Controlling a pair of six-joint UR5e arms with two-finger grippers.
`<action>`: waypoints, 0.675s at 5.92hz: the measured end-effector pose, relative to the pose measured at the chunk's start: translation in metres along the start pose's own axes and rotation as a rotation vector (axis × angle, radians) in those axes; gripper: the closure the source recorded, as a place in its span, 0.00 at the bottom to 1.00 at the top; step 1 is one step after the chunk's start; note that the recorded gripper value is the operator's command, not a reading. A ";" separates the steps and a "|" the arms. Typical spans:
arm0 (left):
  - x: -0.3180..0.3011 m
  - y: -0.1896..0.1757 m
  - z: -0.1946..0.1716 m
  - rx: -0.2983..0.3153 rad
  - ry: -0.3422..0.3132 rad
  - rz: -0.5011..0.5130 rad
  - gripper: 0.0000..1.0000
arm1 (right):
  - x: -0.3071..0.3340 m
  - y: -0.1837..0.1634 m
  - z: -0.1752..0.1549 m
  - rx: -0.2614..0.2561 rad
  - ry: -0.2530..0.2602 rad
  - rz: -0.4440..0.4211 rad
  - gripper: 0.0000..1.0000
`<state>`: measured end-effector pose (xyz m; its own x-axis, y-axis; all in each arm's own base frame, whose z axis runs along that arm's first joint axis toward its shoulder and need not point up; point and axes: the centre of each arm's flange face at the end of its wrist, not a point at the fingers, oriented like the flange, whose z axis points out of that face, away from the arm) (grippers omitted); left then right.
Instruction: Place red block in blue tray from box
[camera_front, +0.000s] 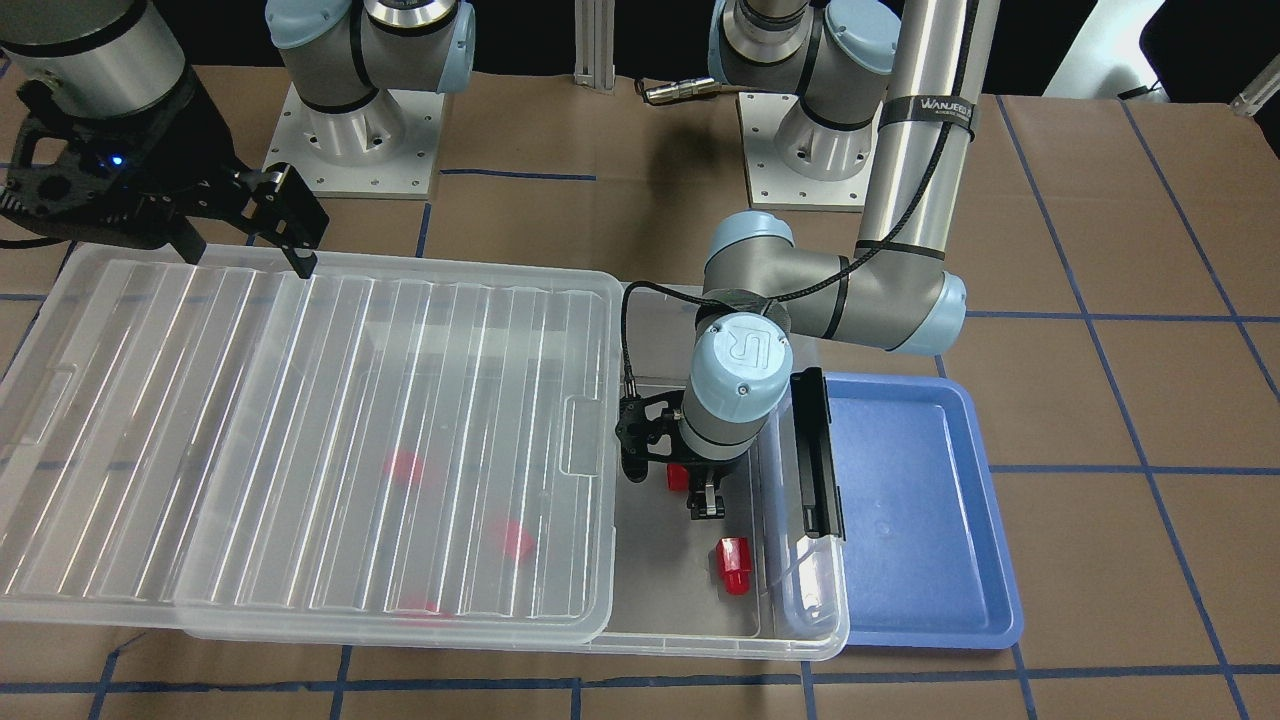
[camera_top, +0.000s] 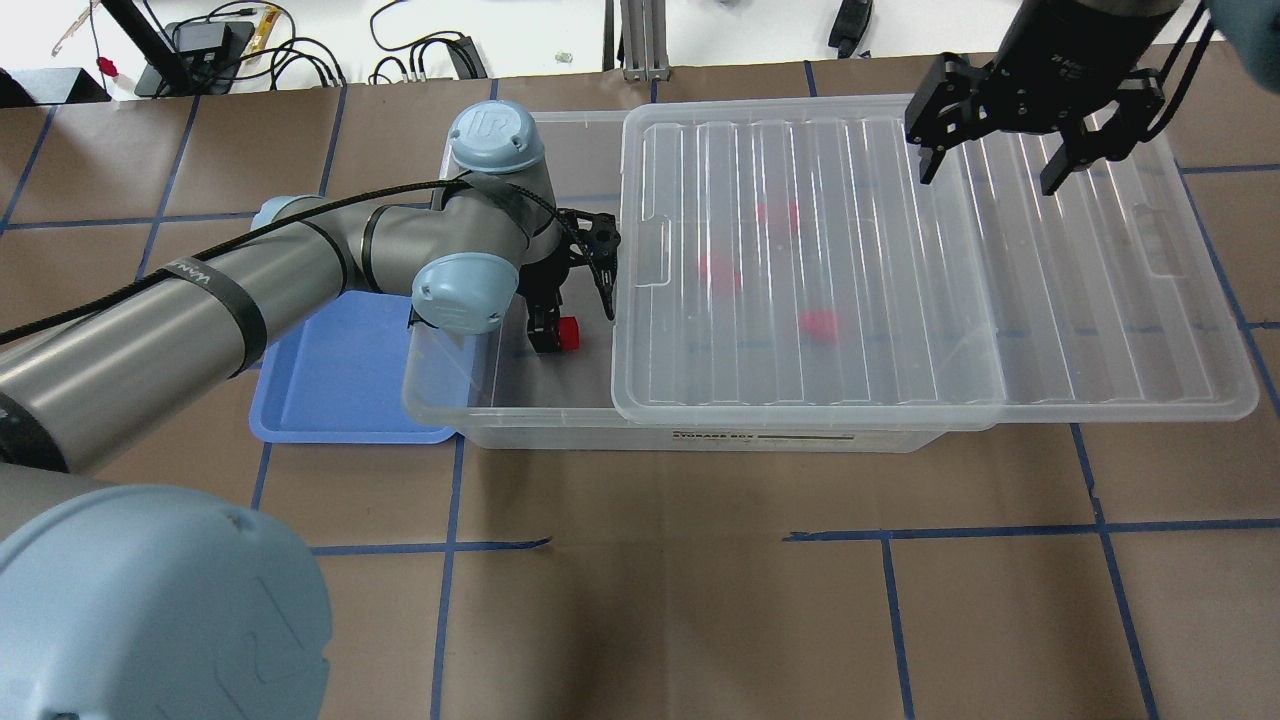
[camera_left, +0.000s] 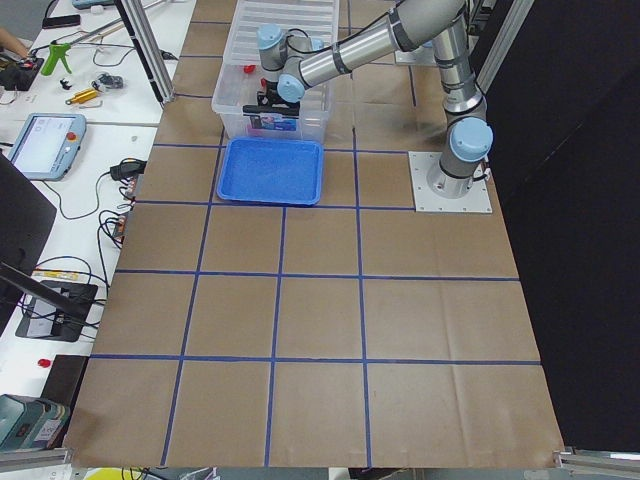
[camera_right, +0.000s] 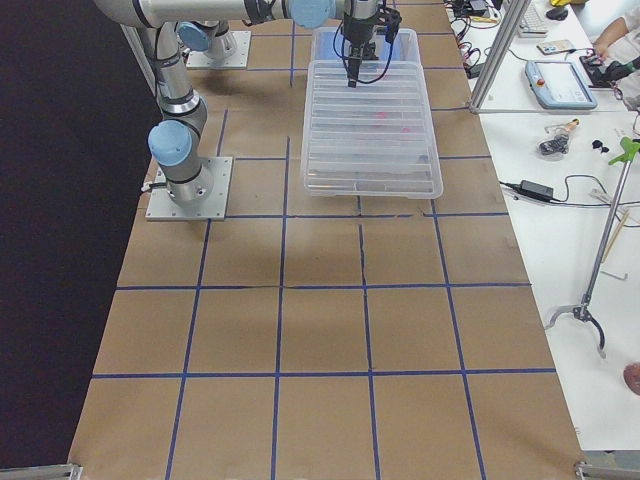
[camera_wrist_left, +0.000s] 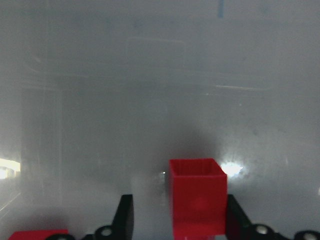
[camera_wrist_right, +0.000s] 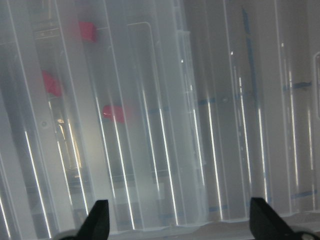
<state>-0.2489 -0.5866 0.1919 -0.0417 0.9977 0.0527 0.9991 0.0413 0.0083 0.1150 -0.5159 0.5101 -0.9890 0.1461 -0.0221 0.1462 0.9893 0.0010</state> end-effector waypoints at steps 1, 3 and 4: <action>0.001 0.000 -0.005 0.000 -0.008 -0.004 0.97 | -0.004 0.001 0.001 -0.003 -0.001 -0.010 0.00; 0.005 0.001 -0.038 0.003 -0.036 -0.018 0.97 | -0.006 0.001 0.003 -0.005 0.000 -0.015 0.00; 0.009 0.005 -0.081 0.008 -0.053 -0.031 0.97 | -0.006 0.001 0.003 -0.006 0.000 -0.016 0.00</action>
<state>-0.2452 -0.5816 0.2731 -0.0729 0.9973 -0.0007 0.9973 0.0729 0.0016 0.1209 -0.5156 0.5070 -0.9912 0.1305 -0.0226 0.1304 0.9914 0.0069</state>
